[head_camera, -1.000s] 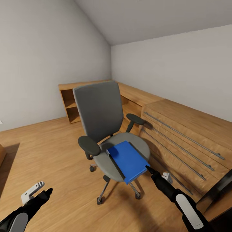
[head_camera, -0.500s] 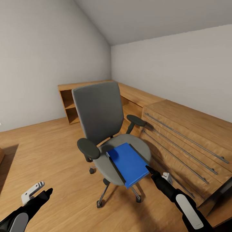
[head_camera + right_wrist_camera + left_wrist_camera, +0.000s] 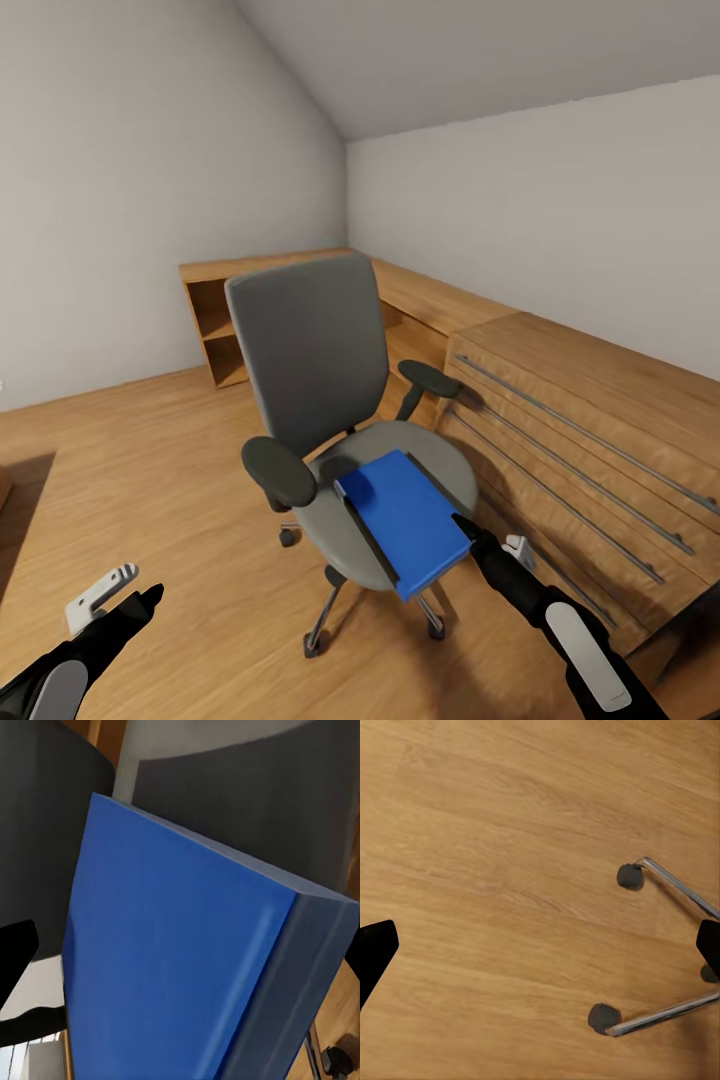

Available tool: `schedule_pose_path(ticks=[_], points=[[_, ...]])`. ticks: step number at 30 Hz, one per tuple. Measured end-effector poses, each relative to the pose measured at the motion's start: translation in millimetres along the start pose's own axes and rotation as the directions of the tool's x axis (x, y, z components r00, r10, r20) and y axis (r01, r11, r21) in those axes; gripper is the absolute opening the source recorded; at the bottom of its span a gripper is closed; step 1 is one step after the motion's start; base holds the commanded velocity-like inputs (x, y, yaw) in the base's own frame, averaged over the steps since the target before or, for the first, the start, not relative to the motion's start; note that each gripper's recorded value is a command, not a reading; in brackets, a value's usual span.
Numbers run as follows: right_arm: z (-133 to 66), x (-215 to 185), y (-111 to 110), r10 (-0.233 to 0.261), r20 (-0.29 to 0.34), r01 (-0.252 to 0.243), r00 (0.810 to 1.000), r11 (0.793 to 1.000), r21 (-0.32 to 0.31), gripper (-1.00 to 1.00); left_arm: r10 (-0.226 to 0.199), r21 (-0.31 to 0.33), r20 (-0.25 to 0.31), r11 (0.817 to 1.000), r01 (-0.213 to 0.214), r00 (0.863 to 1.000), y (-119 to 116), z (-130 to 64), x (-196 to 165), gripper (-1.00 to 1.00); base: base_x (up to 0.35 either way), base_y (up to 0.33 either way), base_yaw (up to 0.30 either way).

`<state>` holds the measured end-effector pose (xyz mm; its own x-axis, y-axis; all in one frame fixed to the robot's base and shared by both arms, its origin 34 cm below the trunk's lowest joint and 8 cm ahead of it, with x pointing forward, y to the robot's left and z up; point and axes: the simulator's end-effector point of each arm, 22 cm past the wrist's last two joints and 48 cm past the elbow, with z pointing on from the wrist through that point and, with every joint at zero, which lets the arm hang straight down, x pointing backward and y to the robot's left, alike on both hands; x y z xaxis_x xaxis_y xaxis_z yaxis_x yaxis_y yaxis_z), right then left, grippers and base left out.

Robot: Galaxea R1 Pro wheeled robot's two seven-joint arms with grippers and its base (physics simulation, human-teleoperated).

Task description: In the bedroom, organize the workspace by keeping the computer under the desk, ensuring the monitor is on the desk, placing the keyboard on the desk next to the monitor, placing the mouse on the desk next to the keyboard, moving the folder from the swivel chair onto the desk next to the mouse, stacking the notebook on top of the folder with the pen on top of the notebook, and positioning the swivel chair next to the desk.

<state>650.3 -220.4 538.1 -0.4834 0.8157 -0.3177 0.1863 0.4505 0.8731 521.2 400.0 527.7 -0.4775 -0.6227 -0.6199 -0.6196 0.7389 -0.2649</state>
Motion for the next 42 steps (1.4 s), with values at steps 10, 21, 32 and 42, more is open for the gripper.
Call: schedule_pose_path(ticks=[10,21,32,42], points=[[0.0,-0.1,0.1,0.003,0.000,-0.003,1.000,1.000,0.000,-1.00,0.000,0.000,0.000,1.000,0.000,1.000,0.2,0.1,-0.1,1.00,0.006,0.003,0.000],[-3.6,-8.2,15.7,0.000,0.001,0.000,1.000,1.000,-0.001,-1.00,0.001,0.000,-0.002,1.000,-0.001,1.000,-6.5,-10.4,-12.0,1.00,0.000,0.000,0.000],[-8.9,-24.6,47.8,-0.005,0.014,0.006,1.000,1.000,-0.031,-1.00,0.003,0.000,-0.005,1.000,-0.003,1.000,-15.8,-24.5,-27.7,1.00,-0.153,0.000,0.000],[-18.2,-43.2,101.6,-0.035,0.033,0.039,0.999,0.987,-0.153,-1.00,0.003,0.000,-0.005,1.000,-0.003,1.000,-23.3,-37.7,-42.5,1.00,-0.278,0.000,0.000]])
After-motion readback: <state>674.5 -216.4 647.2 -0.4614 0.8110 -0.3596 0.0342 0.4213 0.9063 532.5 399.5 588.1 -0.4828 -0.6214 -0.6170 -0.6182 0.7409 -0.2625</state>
